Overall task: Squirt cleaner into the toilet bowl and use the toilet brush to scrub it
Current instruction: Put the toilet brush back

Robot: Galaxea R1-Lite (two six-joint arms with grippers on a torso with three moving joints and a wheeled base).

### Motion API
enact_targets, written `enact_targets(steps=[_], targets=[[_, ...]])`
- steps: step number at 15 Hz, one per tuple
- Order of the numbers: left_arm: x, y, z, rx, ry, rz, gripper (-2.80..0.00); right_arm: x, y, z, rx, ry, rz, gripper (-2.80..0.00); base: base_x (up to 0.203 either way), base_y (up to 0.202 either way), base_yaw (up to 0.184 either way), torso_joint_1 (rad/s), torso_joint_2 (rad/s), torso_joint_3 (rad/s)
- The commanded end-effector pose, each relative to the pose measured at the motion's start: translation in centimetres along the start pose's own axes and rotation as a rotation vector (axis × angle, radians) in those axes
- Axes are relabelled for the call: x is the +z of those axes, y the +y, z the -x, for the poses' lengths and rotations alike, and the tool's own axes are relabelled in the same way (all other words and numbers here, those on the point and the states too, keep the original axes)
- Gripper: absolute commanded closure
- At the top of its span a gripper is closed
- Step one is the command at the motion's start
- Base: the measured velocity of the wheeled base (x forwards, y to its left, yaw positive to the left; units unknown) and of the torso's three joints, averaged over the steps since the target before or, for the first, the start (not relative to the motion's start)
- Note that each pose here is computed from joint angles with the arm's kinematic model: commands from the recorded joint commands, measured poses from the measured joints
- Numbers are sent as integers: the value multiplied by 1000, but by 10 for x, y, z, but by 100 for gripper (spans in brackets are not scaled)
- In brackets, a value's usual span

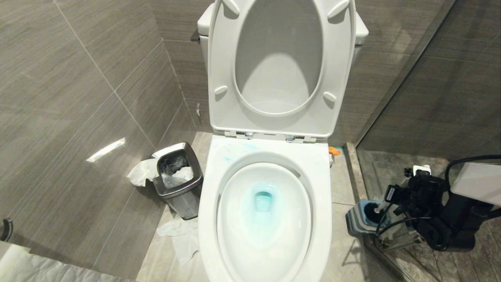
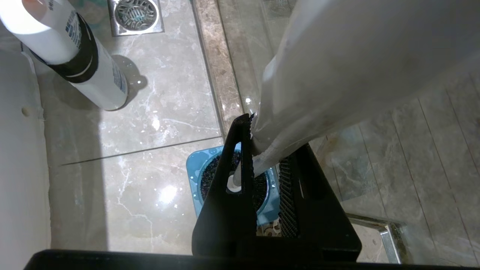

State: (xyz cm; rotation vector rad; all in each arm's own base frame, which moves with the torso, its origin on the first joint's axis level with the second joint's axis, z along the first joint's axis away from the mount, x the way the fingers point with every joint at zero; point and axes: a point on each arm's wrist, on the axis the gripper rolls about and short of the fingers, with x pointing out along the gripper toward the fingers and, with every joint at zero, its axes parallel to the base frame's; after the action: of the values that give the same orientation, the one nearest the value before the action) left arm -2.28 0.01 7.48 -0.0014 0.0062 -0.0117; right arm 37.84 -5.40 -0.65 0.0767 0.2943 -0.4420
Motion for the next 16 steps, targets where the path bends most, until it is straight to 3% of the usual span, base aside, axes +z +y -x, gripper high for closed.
enact_targets(steps=[1,2,3,7,16], targets=[[0,0,0,1,4,0,0,-3,0,-2,-1,-12,2,0,0,0,0,0,0,0],[0,0,0,1,3,0,0,-5,0,-1,-1,-14,17,0,0,0,0,0,0,0],[0,0,0,1,3,0,0,-6,-1,0,-1,-15,28,-280,0,0,0,0,0,0],[0,0,0,1,3,0,0,-5,-4,11,3,-39,70,-280,0,0,0,0,0,0],[0,0,0,1,3,0,0,4,-24,86,63,8,124,-280,0,0,0,0,0,0]])
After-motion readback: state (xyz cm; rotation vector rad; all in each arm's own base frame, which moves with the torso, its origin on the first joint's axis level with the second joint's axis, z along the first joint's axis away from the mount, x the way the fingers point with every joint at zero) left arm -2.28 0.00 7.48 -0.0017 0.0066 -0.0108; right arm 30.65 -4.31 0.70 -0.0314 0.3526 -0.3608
